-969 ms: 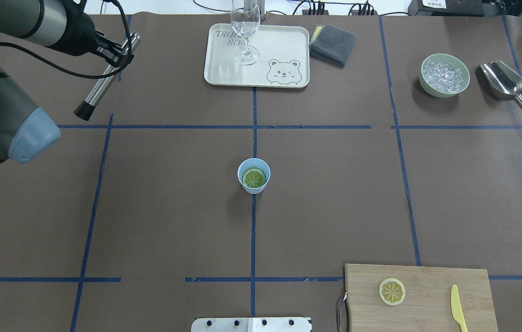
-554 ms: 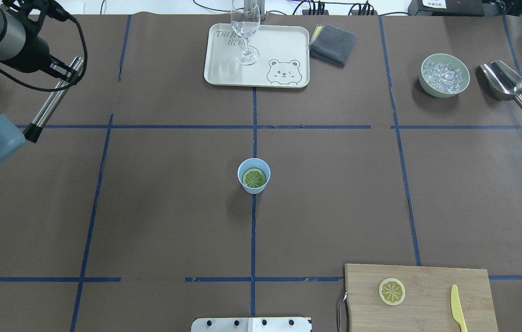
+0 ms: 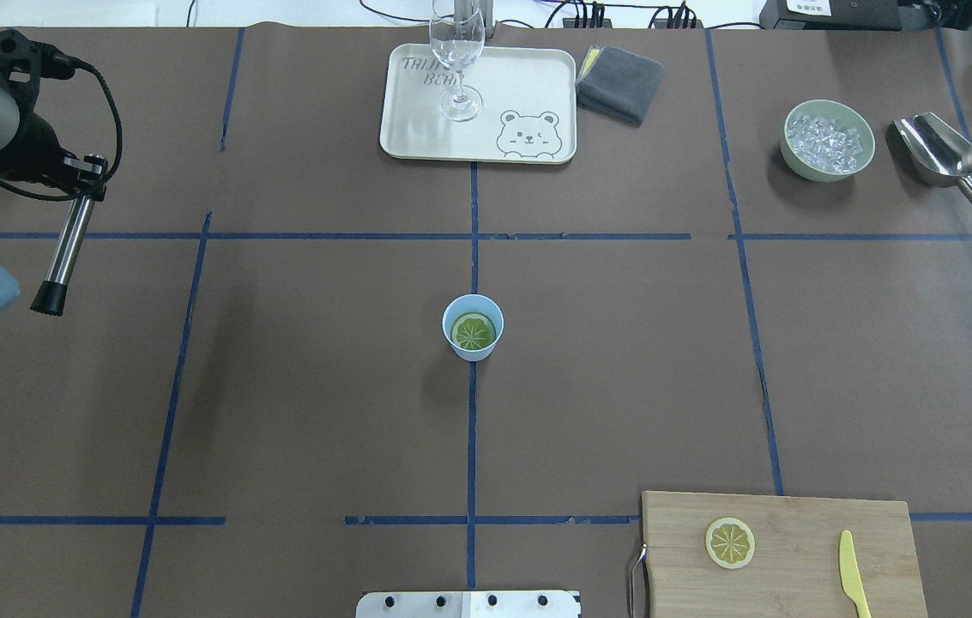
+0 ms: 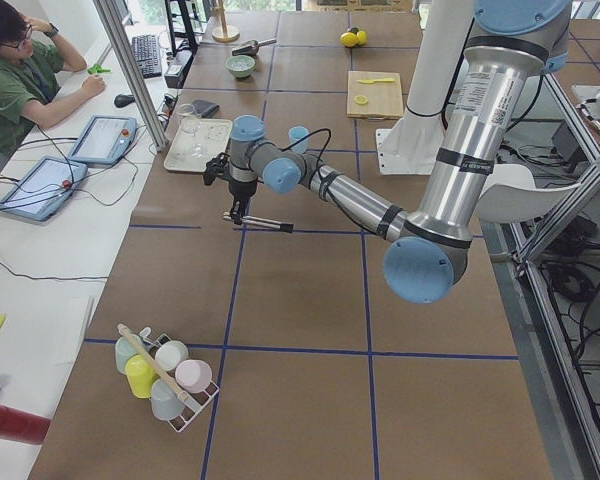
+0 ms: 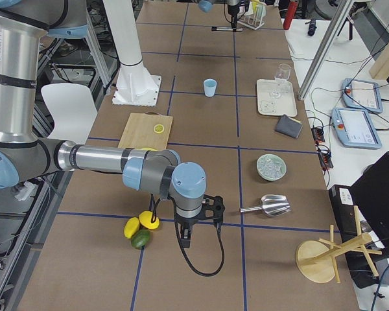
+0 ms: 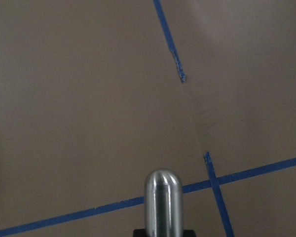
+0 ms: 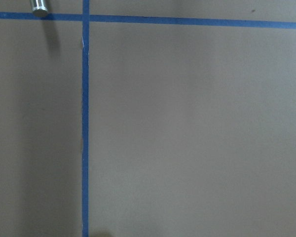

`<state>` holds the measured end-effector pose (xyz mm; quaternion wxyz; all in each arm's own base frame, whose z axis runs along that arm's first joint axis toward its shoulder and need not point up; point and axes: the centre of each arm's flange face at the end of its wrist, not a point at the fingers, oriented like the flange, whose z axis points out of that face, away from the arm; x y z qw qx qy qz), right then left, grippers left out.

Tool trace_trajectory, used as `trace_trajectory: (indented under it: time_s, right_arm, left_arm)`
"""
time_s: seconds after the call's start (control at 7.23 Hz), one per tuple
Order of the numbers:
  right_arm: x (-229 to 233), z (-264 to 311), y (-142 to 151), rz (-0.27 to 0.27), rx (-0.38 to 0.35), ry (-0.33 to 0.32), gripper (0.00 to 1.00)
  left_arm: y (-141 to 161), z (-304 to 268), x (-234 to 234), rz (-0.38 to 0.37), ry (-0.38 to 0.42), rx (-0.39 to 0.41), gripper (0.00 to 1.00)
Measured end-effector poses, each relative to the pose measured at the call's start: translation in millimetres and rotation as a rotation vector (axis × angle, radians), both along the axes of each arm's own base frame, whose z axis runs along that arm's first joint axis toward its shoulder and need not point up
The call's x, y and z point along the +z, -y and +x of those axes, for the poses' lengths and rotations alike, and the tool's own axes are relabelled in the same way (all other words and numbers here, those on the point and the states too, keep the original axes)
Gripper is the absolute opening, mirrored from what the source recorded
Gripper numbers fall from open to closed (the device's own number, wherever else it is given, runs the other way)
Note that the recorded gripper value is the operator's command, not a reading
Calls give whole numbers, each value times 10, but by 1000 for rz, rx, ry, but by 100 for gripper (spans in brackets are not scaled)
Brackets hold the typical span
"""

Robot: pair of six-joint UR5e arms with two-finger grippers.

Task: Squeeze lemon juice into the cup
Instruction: 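Lower the muddler onto the table and open the left gripper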

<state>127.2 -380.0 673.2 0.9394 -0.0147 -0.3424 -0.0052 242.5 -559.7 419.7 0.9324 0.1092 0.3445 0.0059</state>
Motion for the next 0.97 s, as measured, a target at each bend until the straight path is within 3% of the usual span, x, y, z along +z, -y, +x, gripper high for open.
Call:
trace_trajectory:
  time_s: [0.42, 0.83, 0.97]
  right_arm:
    - [38, -4, -5, -7, -1, 1, 100]
    - [56, -7, -11, -11, -2, 2, 100]
    - [60, -5, -13, -12, -2, 2, 100]
  left_arm:
    - [-155, 514, 323, -122, 19, -10, 0]
    - [-409, 994, 437, -146, 38, 59, 0]
    - [-434, 1045, 462, -146, 45, 66, 9]
